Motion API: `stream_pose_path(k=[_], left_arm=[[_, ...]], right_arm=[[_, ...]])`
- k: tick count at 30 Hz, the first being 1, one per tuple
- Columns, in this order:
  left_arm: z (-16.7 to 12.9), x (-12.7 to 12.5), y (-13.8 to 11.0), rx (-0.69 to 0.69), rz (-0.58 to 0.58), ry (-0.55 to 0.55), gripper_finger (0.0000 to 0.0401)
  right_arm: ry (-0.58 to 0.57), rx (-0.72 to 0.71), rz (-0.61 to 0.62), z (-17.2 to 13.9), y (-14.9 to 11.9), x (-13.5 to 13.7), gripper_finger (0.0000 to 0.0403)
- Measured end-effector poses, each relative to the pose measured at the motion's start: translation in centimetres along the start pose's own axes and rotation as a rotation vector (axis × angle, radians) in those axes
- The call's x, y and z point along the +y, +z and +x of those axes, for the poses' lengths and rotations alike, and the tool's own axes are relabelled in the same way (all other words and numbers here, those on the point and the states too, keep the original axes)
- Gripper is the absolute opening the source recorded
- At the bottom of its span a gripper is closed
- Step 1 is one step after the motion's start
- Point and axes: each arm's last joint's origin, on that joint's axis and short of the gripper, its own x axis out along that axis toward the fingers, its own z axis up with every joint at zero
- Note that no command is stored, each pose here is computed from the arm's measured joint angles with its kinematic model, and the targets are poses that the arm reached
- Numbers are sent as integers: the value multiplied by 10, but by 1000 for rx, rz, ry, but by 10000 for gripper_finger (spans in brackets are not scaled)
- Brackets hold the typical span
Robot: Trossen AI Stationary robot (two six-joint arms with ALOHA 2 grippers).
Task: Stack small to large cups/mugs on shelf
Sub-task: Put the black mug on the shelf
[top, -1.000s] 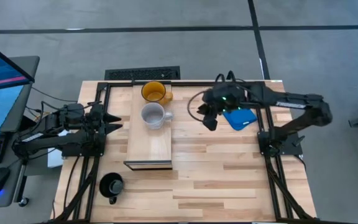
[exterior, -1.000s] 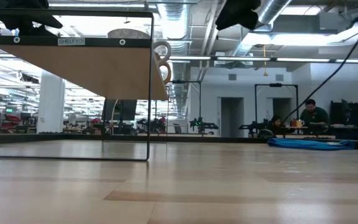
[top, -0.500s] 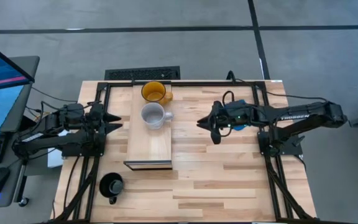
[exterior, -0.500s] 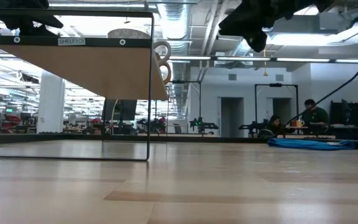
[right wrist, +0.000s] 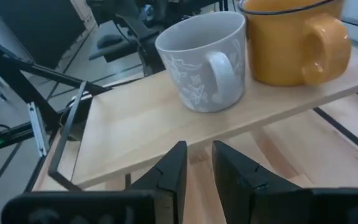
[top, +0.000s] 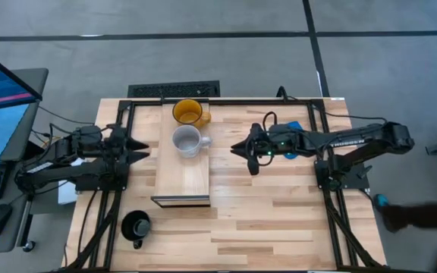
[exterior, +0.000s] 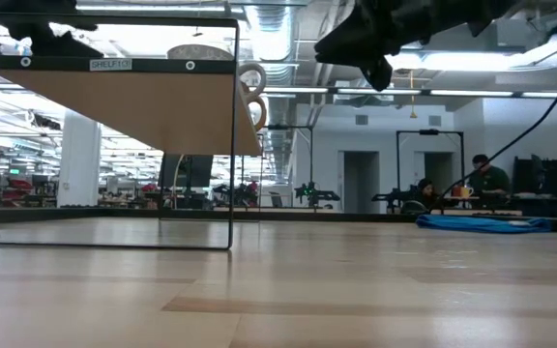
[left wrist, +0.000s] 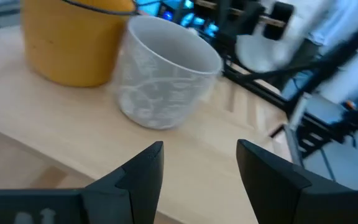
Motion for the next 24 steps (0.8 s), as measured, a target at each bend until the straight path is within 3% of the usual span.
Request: stream_pose_path(k=[7,24], left_arm=[[0,-2,-1,36,7,-75,194],[-38,-31,22,79,159,-516,194]], right_arm=[[-19,0,5,1,0,-5,97],[-31,-12,10,1,2,-9,97]])
